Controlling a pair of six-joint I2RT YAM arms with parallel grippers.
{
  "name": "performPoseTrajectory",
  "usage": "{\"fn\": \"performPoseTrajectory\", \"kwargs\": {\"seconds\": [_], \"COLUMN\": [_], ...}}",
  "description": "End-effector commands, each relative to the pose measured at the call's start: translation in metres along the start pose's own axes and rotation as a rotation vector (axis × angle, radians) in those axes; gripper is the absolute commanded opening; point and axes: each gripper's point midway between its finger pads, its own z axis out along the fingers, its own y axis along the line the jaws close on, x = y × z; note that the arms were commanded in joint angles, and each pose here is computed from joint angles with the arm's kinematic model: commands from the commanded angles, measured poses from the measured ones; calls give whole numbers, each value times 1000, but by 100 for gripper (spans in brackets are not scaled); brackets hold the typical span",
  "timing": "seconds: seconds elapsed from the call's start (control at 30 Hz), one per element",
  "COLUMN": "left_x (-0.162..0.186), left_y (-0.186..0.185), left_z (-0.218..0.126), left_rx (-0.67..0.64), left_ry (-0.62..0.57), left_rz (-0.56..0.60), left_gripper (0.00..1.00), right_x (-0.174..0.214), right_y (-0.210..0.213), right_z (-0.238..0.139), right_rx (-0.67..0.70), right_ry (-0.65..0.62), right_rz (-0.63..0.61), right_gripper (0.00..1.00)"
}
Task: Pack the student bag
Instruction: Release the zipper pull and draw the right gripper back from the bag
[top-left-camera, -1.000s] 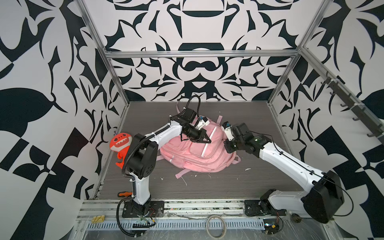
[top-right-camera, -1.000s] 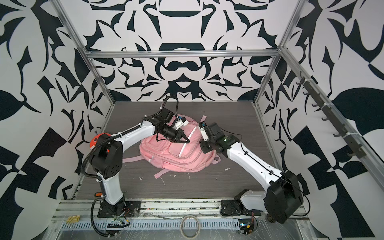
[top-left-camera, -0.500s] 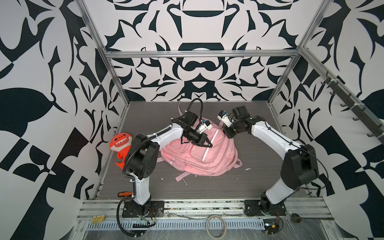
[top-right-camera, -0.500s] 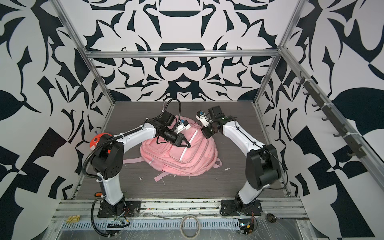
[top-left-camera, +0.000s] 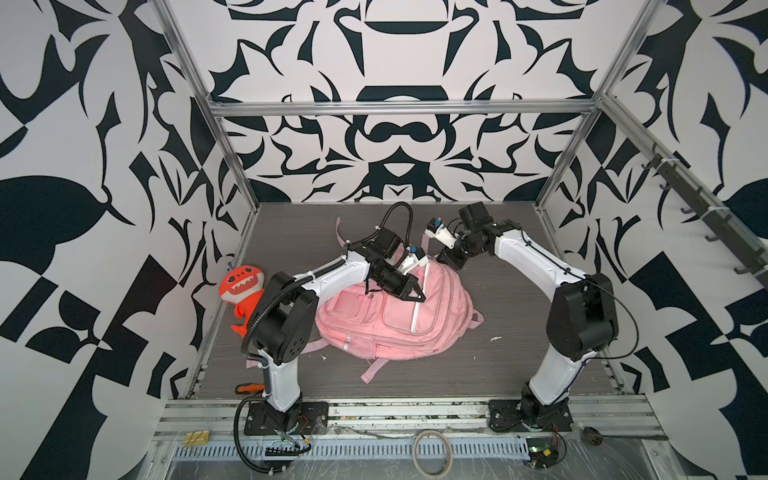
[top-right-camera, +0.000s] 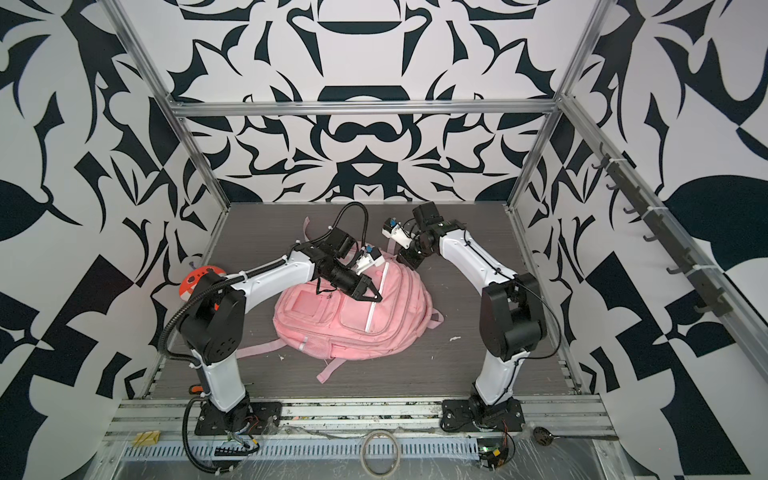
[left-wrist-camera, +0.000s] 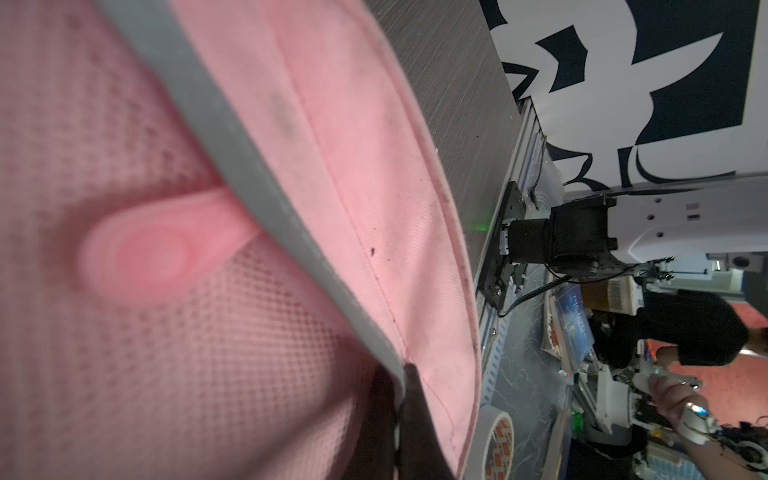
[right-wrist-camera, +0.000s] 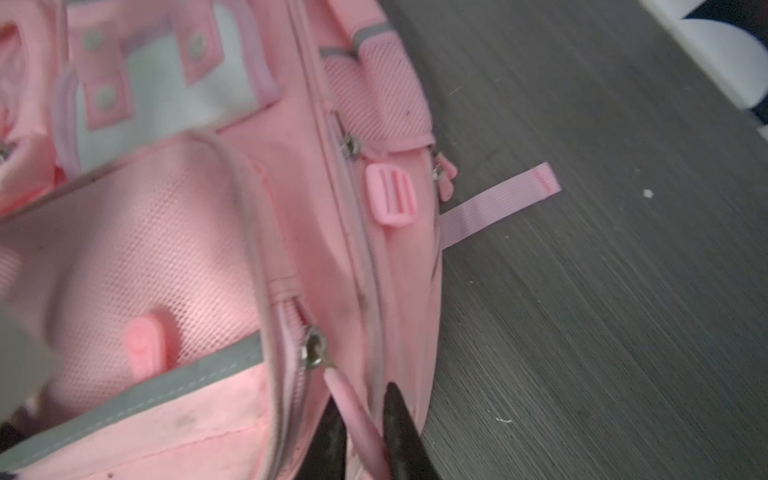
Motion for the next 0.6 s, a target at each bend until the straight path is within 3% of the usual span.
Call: {"fn": "performPoseTrajectory", "kwargs": {"seconds": [0.0,0.1,0.3,0.4,0.57], "left_x": [16,5,-10,4,60], "left_y": [-2,-3,-19,-28,-16], "left_z": [-17,-24,-43,-59,-73], "left_rx": [30,30,-15,-65,-176], "left_ry": [9,-21,-46,-65,-51], "left_rz": [-125,-117,-87,-115,-326], "left_gripper": [25,44,74,84,95], "right_x": [-31,-19,13,32,50], "right_y": [-52,-59,-51,-49,-59], "right_z": [-58,-81,-108,-105,-88], "right_rx": [248,296,335,350,380], "right_ry": [-204,-257,-273,-228,-161], "right_rz": [81,185,404,517,662], "right_gripper": [41,59,65,66,67]}}
